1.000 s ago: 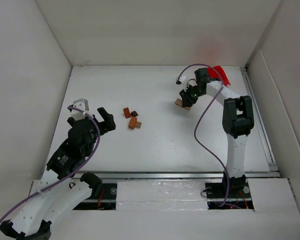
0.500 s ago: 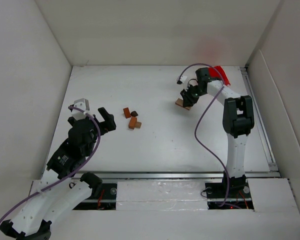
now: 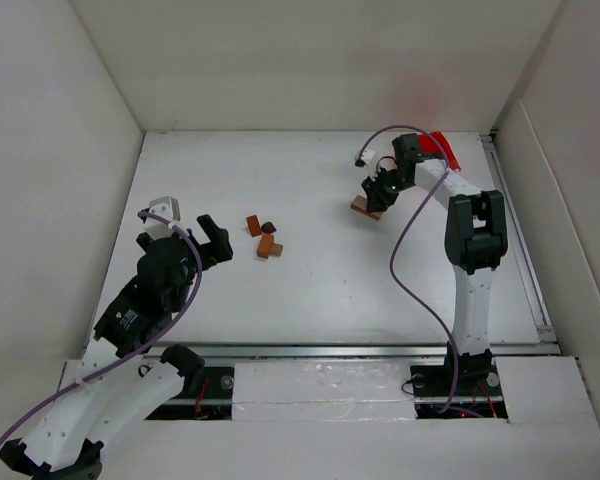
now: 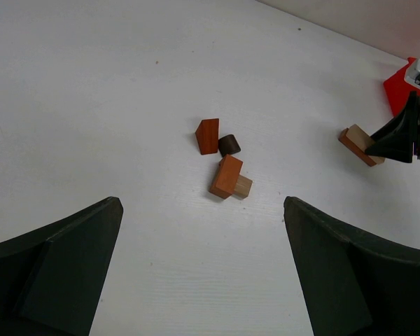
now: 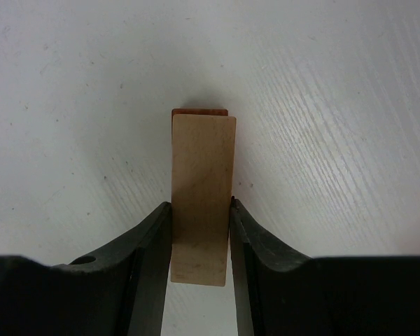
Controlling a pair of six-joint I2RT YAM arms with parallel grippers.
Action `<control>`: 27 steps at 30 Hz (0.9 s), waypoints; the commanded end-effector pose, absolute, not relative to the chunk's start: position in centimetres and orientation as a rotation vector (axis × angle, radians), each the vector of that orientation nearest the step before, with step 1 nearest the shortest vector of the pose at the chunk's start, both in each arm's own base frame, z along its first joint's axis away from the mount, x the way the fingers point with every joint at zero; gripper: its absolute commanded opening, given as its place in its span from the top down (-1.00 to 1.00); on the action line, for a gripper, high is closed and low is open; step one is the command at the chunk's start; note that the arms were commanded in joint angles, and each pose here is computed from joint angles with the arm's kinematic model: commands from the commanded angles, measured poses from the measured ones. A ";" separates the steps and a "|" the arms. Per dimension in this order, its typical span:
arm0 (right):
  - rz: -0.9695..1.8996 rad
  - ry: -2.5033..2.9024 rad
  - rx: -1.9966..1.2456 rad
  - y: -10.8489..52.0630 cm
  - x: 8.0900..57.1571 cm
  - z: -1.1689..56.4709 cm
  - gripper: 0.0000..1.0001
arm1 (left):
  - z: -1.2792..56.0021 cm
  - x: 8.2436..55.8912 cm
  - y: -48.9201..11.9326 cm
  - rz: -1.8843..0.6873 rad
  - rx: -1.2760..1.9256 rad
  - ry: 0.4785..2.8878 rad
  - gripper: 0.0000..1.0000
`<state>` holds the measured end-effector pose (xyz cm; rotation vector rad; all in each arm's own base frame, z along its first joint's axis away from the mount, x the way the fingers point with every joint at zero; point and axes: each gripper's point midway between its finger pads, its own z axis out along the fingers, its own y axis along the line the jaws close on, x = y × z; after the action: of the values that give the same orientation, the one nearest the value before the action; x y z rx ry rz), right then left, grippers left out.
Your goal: Build the wood block tower
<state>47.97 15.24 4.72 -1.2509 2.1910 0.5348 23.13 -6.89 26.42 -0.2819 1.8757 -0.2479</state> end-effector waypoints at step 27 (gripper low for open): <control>0.568 2.148 -1.290 16.7 48.0 5.2 0.57 | 27.3 23.4 -7.3 -0.275 -0.274 1.837 -0.98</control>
<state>47.89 15.80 4.75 -1.2625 2.1824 0.5462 23.18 -6.93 26.53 -0.2825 1.8712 -0.2512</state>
